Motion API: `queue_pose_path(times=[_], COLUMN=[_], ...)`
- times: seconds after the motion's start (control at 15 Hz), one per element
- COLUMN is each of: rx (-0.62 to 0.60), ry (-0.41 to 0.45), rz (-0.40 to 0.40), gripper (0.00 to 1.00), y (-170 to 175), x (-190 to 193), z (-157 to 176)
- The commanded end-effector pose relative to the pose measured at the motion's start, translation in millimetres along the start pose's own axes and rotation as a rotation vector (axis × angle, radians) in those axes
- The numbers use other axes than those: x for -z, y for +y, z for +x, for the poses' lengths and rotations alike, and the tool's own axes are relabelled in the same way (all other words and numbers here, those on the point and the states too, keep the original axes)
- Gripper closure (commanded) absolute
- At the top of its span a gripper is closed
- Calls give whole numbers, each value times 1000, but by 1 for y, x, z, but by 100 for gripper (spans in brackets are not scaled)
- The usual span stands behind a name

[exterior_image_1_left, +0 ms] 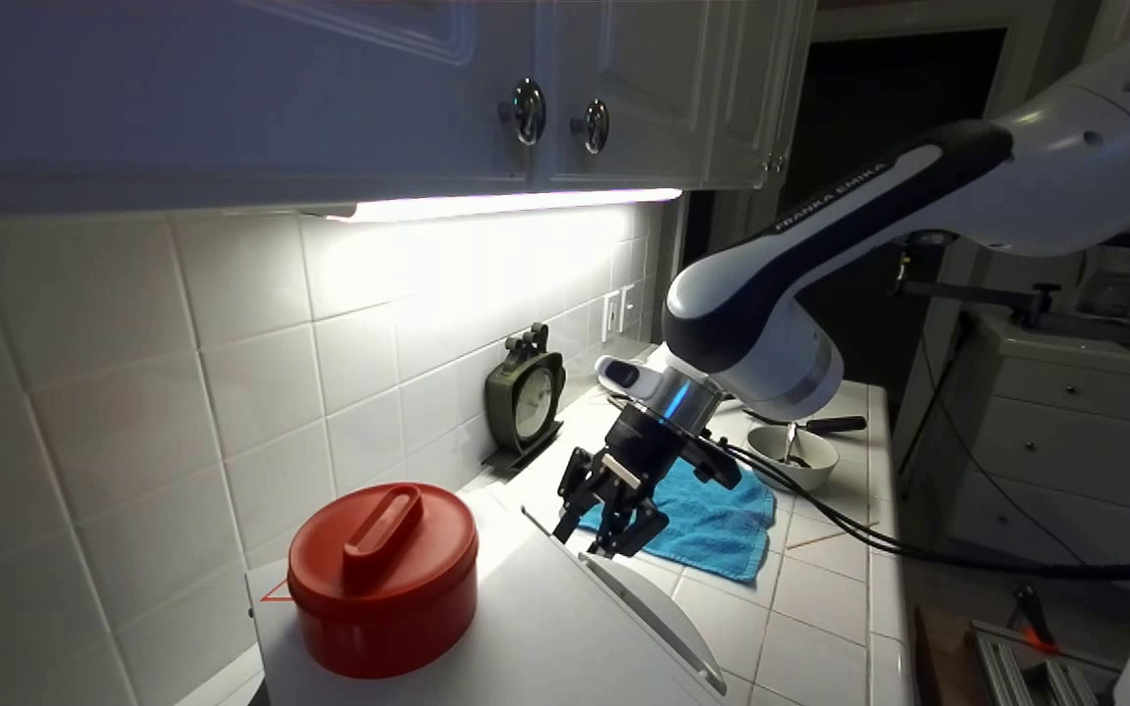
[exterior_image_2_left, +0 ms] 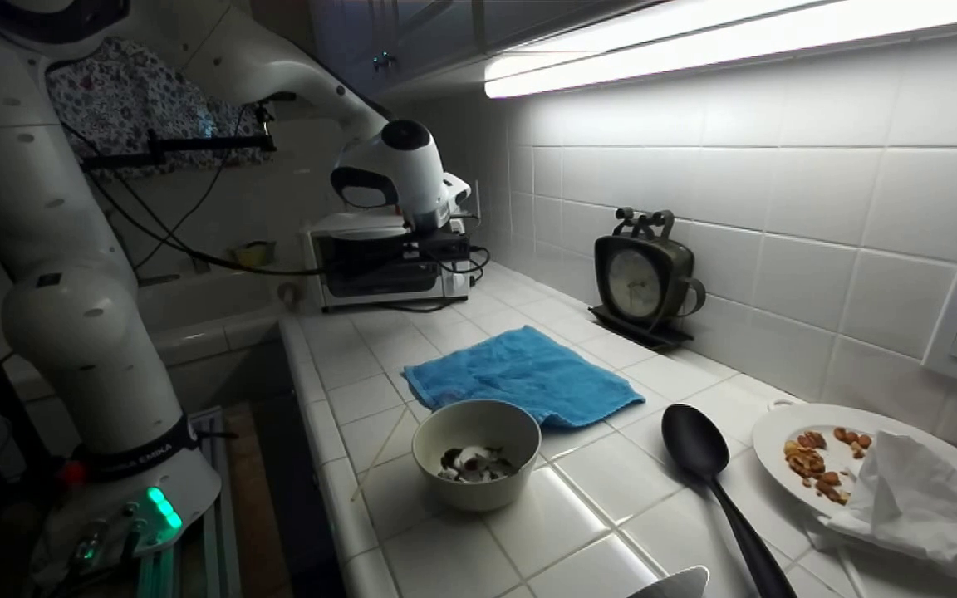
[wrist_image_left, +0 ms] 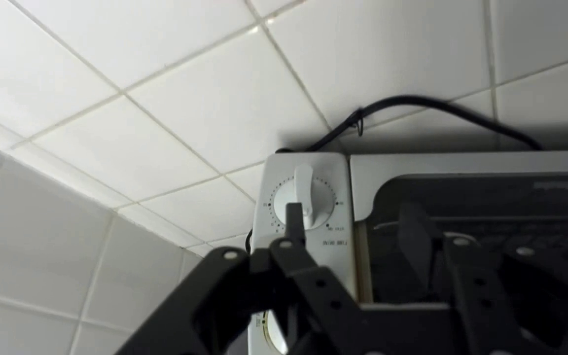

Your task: Twist the knob on the microwave

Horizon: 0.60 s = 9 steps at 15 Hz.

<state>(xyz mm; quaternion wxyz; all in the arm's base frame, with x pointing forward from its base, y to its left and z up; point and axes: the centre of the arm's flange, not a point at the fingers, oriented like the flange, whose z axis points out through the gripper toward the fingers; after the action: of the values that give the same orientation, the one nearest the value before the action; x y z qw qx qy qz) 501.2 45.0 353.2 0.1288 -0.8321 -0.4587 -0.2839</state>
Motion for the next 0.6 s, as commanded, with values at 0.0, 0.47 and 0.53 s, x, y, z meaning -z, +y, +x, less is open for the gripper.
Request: queue_pose_path(times=[0.0, 0.47, 0.53], rx=[-30, -289, -345], ry=[-160, -369, -385], rz=[-46, -129, -129], gripper=[15, 0, 0], y=[-35, -54, -52], x=[44, 103, 115], z=[-9, -17, -13])
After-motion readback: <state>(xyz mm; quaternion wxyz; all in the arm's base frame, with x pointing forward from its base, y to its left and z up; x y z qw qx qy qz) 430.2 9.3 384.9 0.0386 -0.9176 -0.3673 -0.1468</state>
